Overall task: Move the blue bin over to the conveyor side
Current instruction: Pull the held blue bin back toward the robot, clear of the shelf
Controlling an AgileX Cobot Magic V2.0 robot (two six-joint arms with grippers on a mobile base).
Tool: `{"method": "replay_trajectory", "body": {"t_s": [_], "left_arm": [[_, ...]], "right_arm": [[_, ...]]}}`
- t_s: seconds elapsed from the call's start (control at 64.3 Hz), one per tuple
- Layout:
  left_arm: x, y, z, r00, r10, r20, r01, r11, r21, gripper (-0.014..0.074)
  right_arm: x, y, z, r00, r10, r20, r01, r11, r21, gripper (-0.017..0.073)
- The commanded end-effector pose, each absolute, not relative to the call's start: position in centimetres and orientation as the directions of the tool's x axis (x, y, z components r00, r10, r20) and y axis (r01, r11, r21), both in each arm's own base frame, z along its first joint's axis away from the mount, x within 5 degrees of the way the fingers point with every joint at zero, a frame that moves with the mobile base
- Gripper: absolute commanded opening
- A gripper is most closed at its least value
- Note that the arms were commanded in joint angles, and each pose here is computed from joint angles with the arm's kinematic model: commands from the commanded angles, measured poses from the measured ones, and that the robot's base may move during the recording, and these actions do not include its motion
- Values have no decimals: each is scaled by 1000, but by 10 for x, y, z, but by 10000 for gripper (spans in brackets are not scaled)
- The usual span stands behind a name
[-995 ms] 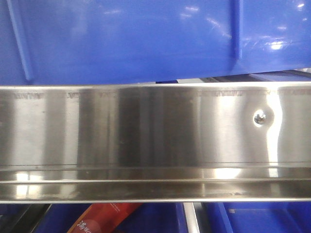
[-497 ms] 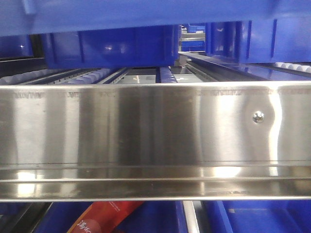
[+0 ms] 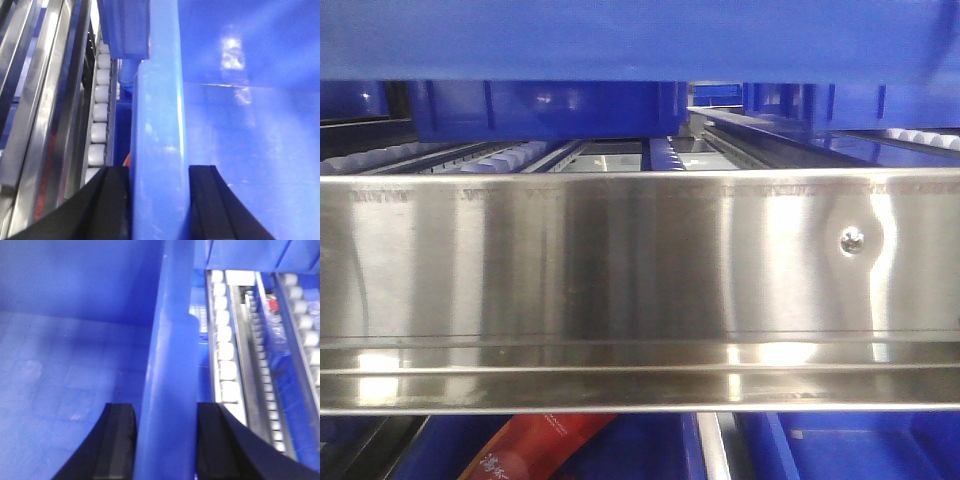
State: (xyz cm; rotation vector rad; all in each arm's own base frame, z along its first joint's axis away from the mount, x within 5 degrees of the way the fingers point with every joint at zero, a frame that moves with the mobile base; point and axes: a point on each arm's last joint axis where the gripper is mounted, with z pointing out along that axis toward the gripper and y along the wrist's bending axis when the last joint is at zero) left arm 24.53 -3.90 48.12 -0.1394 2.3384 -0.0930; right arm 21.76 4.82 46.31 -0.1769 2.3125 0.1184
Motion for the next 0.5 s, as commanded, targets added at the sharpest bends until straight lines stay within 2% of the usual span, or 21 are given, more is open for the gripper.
{"method": "replay_trajectory", "body": {"t_s": [0.0,0.482], "left_arm": [[231,-36,500,-609,-150,-779,-66,988,-138,-20],[226,-35,490,-632,-143,-761,-72,989,-126,-20]], "right_arm": [[209,47,483,-551,-79,-831,-184,982,28,-88],[204,46,488,-516,-71,-854,-187,982,31,-88]]}}
